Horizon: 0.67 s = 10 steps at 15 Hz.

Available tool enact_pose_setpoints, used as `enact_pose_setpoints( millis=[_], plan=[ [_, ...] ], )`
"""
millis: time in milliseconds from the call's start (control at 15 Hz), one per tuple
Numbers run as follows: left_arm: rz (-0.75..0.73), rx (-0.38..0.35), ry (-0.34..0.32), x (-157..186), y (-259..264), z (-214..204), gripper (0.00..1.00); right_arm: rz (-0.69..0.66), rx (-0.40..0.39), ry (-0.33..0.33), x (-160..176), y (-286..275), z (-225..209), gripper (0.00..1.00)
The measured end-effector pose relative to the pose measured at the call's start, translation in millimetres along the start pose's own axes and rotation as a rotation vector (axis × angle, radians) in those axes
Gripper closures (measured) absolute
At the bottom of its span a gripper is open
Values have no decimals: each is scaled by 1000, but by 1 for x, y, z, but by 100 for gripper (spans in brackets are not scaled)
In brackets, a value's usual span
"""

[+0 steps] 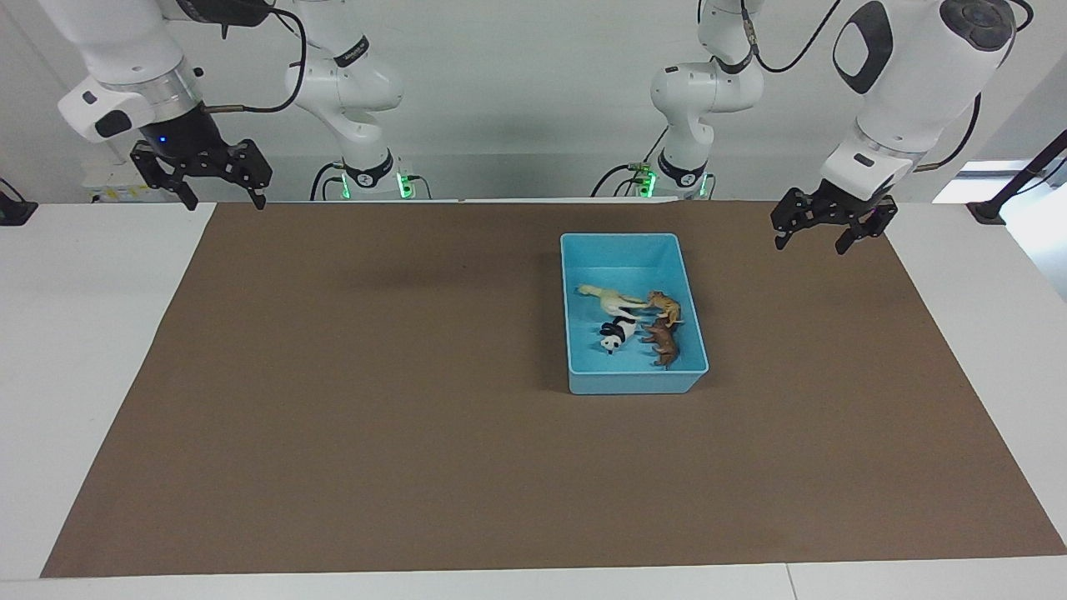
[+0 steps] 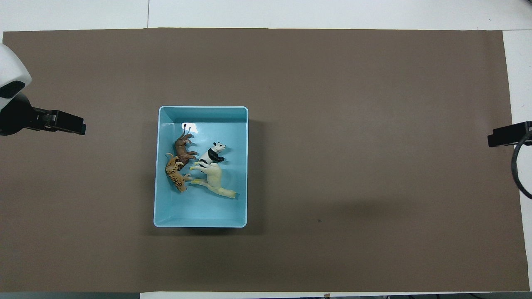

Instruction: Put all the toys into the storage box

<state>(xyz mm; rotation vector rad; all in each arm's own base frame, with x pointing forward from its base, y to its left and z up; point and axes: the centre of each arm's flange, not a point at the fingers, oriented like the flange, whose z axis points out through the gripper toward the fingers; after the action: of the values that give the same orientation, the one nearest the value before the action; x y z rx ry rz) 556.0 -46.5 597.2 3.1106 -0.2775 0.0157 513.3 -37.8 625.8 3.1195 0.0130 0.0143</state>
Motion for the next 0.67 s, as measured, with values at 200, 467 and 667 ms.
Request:
enact_pose_setpoints(
  millis=[200,467,667],
  plan=[
    [1,1,3,0,1,-2,0,6,-2,25,5,3,18,0],
    [3,1,3,0,1,-2,0,12,-3,27,6,7,21,0],
    [5,1,3,0,3,-2,0,16,-3,27,6,9,21,0]
  ],
)
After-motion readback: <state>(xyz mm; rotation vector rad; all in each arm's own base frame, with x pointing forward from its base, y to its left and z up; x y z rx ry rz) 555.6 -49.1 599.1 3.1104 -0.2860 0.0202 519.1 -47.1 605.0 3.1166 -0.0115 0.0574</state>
